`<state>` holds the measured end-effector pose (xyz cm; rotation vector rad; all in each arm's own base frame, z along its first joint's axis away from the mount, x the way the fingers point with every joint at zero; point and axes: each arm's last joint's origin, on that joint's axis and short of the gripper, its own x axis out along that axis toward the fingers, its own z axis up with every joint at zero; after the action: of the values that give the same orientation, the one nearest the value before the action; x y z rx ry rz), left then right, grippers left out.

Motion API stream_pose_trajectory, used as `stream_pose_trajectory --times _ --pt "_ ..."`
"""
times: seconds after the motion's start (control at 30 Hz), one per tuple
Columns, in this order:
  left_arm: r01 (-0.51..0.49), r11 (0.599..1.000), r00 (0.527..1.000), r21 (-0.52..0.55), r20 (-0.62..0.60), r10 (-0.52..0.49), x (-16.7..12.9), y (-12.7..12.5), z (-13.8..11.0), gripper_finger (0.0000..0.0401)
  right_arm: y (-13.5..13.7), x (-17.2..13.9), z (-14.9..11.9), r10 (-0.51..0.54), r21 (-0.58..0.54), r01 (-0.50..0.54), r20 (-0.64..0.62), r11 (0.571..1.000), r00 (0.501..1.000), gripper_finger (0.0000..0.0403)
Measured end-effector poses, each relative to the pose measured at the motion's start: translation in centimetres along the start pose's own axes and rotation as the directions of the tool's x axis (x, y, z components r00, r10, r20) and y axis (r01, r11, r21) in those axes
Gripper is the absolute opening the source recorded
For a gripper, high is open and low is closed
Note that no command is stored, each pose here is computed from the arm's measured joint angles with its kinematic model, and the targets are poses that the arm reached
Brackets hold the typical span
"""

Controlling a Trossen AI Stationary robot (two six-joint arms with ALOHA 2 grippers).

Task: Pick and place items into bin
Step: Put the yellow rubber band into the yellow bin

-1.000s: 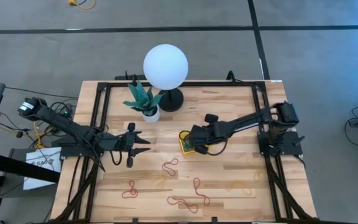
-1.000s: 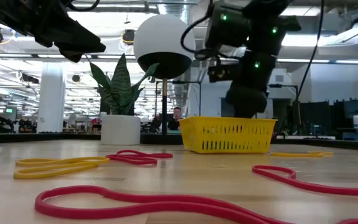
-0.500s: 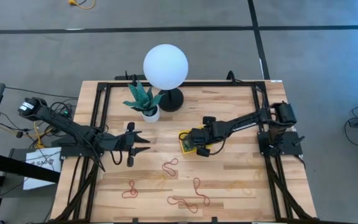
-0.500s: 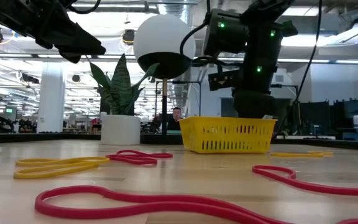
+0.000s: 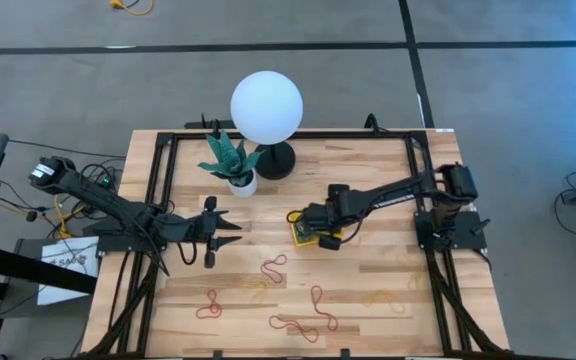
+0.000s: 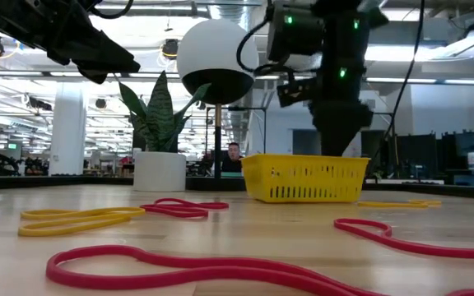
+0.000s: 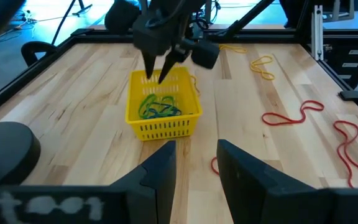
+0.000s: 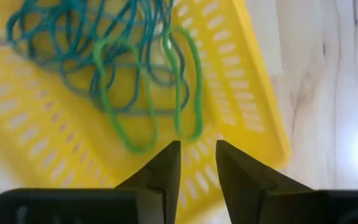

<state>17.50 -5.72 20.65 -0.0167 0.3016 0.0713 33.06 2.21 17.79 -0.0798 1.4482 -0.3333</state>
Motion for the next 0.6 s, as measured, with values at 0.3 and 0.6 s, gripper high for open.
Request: stream_pose_trajectory --times 0.3,0.6 --pt "-0.004 1.000 1.000 -0.010 -0.027 0.004 0.0 0.0 -0.3 0.0106 1.6 -7.3 -1.5 -0.011 -0.052 0.014 0.051 0.999 0.999 0.0076" --pt "0.027 1.000 0.999 -0.002 -0.023 -0.027 0.0 -0.1 -0.2 0.0105 -0.9 -14.0 -9.7 -0.023 0.125 -0.011 0.268 0.992 0.963 0.0077"
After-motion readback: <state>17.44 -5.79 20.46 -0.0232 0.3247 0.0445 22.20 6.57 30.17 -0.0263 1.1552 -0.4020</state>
